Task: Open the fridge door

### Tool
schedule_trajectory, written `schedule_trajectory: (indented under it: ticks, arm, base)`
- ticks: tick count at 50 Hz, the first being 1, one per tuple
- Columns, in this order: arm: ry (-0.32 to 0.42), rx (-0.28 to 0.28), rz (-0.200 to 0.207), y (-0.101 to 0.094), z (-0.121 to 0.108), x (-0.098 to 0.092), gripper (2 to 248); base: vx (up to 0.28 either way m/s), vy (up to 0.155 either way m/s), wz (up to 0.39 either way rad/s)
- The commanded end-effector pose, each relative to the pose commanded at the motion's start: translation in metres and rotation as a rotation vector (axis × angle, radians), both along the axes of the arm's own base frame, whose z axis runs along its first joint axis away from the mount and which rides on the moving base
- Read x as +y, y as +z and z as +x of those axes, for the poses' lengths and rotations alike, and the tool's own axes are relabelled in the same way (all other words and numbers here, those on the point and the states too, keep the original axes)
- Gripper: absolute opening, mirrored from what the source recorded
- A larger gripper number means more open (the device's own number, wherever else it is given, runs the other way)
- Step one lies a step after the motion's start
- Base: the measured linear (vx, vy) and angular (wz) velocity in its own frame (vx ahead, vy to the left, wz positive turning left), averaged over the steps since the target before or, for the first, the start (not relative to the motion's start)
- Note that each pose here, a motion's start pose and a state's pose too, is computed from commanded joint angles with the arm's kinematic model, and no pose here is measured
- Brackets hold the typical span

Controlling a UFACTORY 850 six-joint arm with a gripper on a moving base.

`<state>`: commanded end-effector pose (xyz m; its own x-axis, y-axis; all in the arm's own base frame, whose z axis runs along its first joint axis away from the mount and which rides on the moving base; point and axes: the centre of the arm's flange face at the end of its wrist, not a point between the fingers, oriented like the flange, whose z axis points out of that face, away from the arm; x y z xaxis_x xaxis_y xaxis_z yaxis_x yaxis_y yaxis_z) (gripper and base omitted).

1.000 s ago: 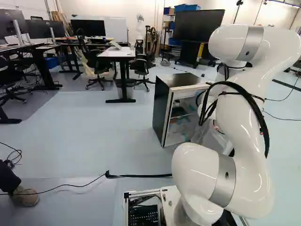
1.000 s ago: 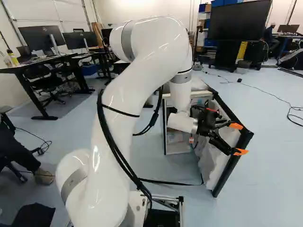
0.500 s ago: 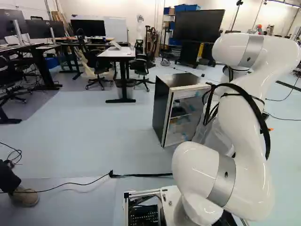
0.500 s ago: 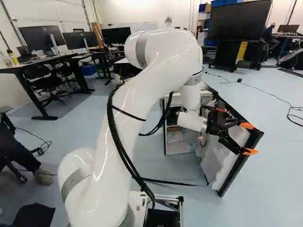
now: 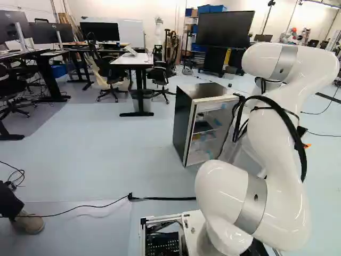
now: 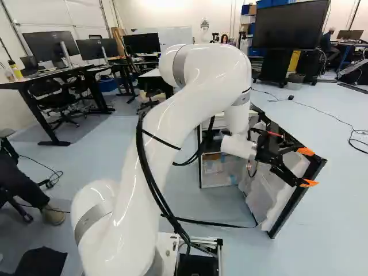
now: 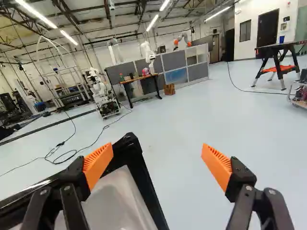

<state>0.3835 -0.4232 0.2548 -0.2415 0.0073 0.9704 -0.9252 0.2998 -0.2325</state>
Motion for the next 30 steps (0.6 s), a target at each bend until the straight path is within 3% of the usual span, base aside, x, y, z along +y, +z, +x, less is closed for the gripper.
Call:
schedule_trajectory:
  ticks: [30]
  arm:
    - [0.192, 0.082, 0.028, 0.009, -0.016, 0.06, 247]
  base:
    - [0.0, 0.0, 0.0]
